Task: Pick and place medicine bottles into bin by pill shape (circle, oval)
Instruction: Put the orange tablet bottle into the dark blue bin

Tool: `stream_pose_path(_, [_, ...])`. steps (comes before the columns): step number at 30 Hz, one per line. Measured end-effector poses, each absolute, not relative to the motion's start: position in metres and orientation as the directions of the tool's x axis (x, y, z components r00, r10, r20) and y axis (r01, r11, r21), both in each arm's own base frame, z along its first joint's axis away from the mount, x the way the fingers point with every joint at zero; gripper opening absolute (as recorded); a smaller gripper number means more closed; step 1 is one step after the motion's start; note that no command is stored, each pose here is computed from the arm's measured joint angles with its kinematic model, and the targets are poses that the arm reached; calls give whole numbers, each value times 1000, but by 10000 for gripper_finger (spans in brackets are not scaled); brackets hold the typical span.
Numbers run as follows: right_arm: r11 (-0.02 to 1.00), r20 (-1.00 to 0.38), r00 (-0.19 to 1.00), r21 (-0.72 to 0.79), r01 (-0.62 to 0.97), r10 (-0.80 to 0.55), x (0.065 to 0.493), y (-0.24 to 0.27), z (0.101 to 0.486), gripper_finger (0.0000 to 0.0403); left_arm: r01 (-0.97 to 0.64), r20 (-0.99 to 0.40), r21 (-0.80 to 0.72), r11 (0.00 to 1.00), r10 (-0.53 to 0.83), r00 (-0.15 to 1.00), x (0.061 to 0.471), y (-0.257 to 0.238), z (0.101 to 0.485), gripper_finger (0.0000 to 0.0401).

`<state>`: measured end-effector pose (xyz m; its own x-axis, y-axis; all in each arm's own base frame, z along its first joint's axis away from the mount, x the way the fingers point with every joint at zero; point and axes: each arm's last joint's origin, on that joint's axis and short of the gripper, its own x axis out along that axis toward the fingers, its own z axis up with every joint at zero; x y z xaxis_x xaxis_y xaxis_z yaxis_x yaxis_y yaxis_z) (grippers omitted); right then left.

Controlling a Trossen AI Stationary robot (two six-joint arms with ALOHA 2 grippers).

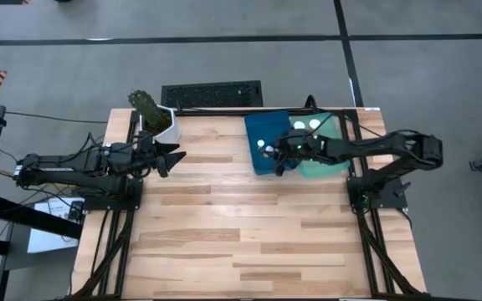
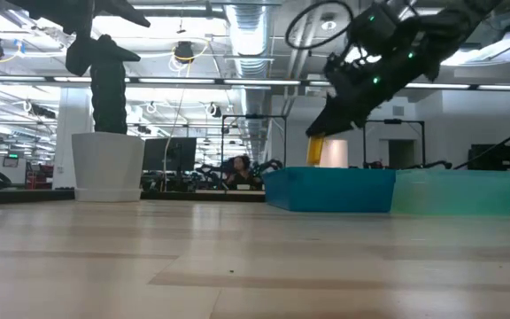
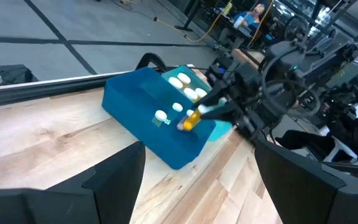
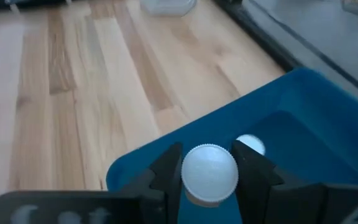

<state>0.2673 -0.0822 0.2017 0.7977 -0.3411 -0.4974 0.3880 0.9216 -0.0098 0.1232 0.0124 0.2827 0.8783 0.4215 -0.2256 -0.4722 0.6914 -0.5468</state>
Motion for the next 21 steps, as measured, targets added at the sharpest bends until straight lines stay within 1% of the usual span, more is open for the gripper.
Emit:
stream_pose_path(13, [915, -579, 747, 5, 404, -327, 285, -88, 159, 131, -472, -226, -554, 686, 422, 878, 123, 12, 283, 297])
stream_pose_path(21, [914, -599, 733, 4, 405, -323, 289, -89, 148, 129, -472, -226, -554, 686, 421, 878, 123, 12, 283, 297])
